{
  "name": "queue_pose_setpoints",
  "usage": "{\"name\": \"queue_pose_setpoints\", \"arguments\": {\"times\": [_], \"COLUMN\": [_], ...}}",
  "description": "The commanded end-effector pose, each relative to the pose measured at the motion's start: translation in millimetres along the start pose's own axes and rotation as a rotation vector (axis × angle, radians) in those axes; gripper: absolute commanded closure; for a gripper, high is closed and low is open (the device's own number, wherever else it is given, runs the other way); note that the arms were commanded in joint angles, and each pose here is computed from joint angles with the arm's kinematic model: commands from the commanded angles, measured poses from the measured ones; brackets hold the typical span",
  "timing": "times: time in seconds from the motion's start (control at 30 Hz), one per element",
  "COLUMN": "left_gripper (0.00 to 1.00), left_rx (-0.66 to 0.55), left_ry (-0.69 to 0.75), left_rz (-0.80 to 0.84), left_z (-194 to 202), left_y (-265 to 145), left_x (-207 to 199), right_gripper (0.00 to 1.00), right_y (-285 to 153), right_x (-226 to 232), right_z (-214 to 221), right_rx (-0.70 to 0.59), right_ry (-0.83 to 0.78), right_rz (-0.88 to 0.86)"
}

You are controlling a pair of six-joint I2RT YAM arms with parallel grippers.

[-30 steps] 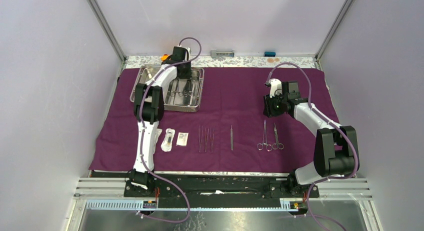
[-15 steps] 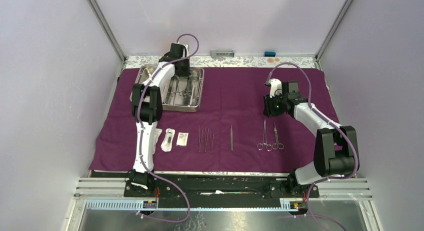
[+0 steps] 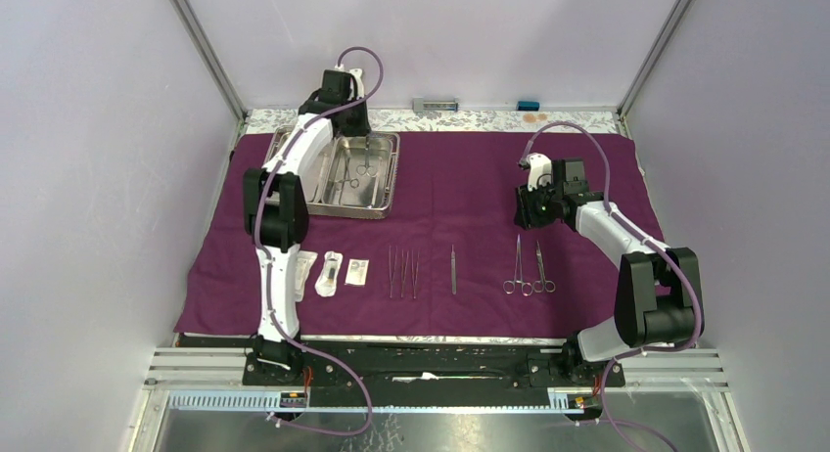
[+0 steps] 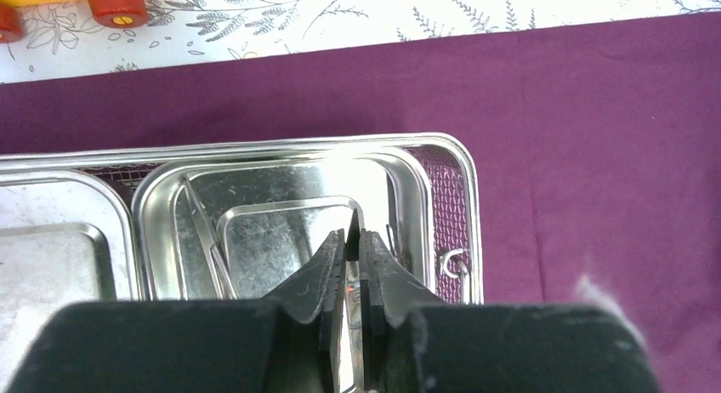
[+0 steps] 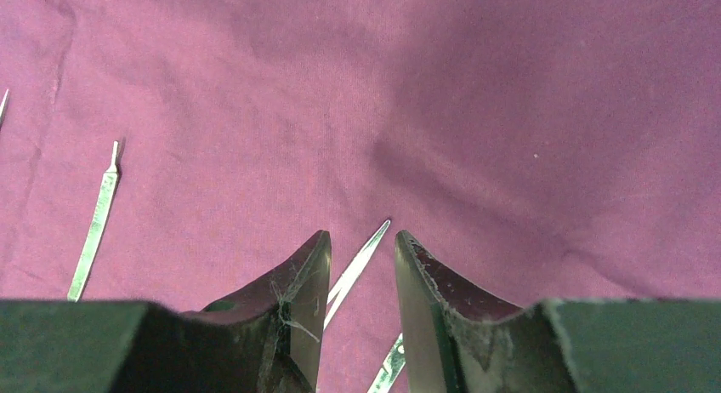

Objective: Open and lay out the surgical kit
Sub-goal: Pick up the medical item from the container.

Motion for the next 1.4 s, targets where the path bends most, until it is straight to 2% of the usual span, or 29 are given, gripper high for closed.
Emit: {"name": "queue_pose_setpoints", "arguments": {"times": [0.0,0.23,0.4,0.67,1.1,1.23,1.37], "left_gripper": [1.0,1.0,1.0,1.0,1.0,1.0,1.0], "left_rx": [-0.121,-0.146,-0.162,-0.169,-0.26,-0.27,-0.252], "left_ry": [-0.005,-0.022,-0.005,0.027,0.151,0.163,0.166], "left_rz": [0.061,0.167,0.184,0.183,0.073,0.125,0.265], "left_z": [-36.5,-37.4,-31.5,-30.6,-47.9,-46.4,-35.1], "left_y": [-49.0,-82.5,-91.5,-94.0,-140.9,-154.7,-162.6], "left_x": [-15.0,-48.1,-63.6,-64.7,-64.9,-76.2,-104.2], "right_gripper": [0.59,0.59,0.59,0.58,0.58,0.58,0.58], "right_y": [-10.4,-19.6,-25.6,-29.0,-33.2,-35.3,-41.8], "right_x": [8.2,16.8,18.5,21.1,25.8,29.6,42.9], "right_z": [-17.5,-23.8,-24.1,-24.8,-27.8,-29.0,-31.9], "right_rx": [-0.058,-0.104,-0.125,-0.138,-0.166,-0.175,-0.195], "right_ry": [-0.034,-0.052,-0.059,-0.065,-0.08,-0.084,-0.099], "right_rz": [-0.025,-0.068,-0.068,-0.076,-0.104,-0.127,-0.22]}}
Point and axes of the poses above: each gripper's point midway between its finger pads, its own y axis out along the fingers, its own x axis along the line the jaws close on, z = x × y, the point moved 5 cm from there along -y, back along the fingers, and after that the axes turned 9 degrees about y, right-handed, at the moved point
